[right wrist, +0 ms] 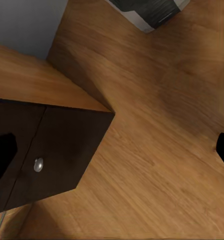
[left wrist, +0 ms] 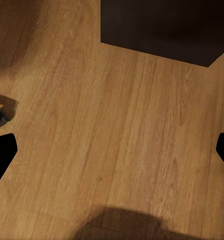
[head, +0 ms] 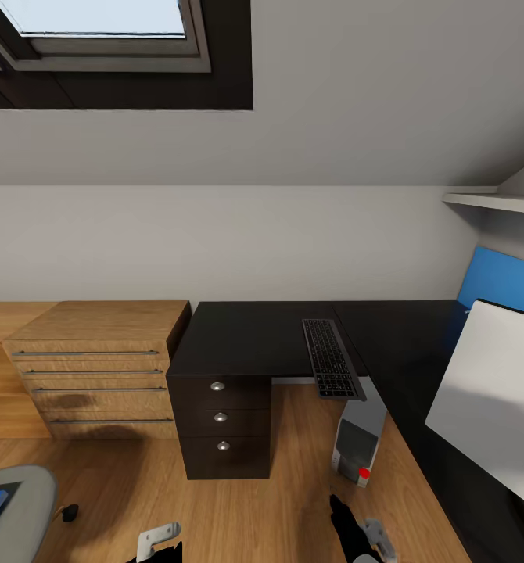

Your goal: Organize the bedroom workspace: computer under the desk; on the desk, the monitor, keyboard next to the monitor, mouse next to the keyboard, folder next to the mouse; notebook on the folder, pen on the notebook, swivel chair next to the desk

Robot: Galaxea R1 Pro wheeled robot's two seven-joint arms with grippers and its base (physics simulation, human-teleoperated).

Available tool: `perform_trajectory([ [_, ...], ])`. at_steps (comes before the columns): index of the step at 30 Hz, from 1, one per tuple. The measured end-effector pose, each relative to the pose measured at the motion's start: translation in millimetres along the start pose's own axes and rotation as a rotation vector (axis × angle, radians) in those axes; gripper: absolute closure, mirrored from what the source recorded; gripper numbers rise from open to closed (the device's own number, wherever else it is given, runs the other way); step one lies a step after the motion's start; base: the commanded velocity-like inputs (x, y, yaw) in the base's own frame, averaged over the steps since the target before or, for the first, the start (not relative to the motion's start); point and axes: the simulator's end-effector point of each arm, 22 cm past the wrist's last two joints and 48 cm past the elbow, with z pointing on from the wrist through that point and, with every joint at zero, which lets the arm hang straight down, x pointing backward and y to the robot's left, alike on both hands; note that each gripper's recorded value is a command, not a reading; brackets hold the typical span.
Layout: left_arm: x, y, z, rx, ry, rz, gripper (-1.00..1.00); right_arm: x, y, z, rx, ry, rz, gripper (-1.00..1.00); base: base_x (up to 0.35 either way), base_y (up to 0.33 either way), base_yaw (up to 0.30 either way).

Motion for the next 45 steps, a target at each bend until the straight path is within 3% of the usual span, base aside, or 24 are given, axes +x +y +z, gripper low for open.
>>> perform_trajectory([
  [6, 0, 0, 0.0, -0.001, 0.0, -0.001, -1.0, 4, -16, -2.2, 0.032, 0.009, -0.016, -1.0, 0.0, 0.0, 0.0],
  [22, 8, 2, -0.7, -0.007, -0.006, -0.004, -1.0, 4, -24, -2.9, 0.046, 0.01, -0.022, -1.0, -0.145, 0.0, 0.0],
  [32, 9, 3, -1.0, -0.008, -0.005, -0.004, -1.0, 6, -43, -6.6, 0.089, 0.015, -0.028, -1.0, -0.069, 0.0, 0.0],
  [45, 11, 3, -1.2, -0.009, -0.001, -0.004, -1.0, -12, -46, -7.0, 0.088, -0.051, -0.068, -1.0, -0.005, 0.0, 0.0],
])
